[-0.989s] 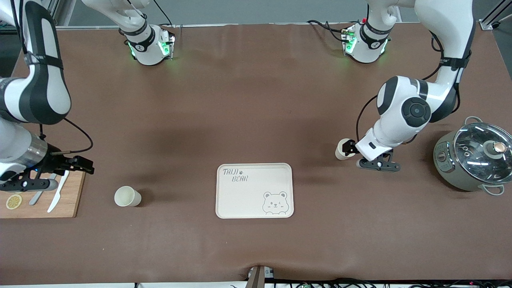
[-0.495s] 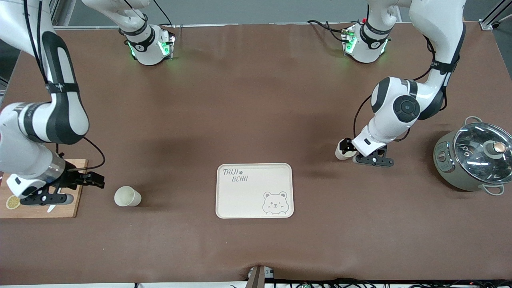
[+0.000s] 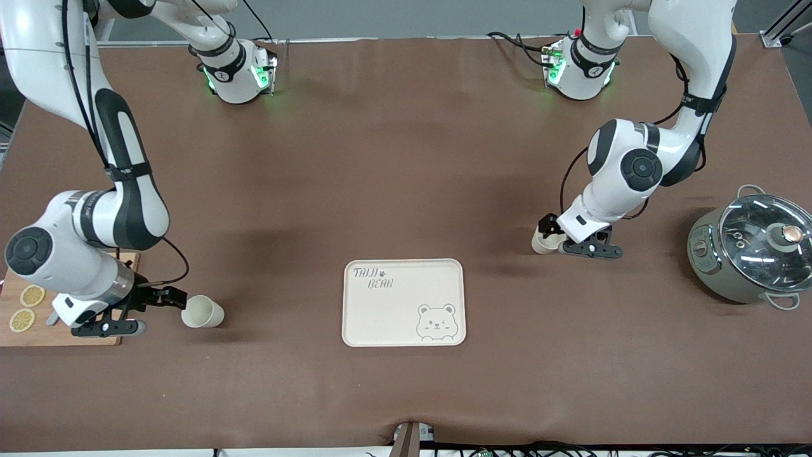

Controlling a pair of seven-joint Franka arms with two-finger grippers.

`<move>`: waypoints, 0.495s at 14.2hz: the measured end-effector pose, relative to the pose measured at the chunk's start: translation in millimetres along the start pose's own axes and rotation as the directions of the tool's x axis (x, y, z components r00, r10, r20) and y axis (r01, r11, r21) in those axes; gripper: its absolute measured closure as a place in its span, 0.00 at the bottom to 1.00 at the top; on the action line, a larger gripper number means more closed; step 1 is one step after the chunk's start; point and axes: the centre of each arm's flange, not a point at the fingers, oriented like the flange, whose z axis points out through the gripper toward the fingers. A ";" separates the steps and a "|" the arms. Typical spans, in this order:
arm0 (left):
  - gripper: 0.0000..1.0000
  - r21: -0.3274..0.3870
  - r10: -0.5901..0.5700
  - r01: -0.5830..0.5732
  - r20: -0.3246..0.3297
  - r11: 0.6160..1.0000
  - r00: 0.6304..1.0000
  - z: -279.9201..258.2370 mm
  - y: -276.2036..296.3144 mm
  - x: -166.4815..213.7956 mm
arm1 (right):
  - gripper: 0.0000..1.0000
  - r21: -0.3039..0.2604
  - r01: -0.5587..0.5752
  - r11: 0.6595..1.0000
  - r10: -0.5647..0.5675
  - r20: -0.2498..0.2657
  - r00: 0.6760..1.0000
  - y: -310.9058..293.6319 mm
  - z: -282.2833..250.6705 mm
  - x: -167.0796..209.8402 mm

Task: Place white IKEA cup upright on tray with both arms
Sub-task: 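Grasp the cup with the right gripper while the left gripper grasps the other cup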

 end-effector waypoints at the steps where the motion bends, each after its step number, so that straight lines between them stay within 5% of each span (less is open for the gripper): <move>1: 0.00 0.000 0.000 0.000 -0.002 1.000 1.000 2.0 -0.3 -1.6 | 0.00 0.000 0.004 1.000 -0.004 0.000 1.000 -2.6 7.8 0.2; 7: 0.00 0.006 0.008 -0.008 -0.017 1.000 1.000 14.2 -5.4 -9.8 | 0.00 0.000 0.019 1.000 -0.019 0.005 1.000 -9.2 19.4 0.0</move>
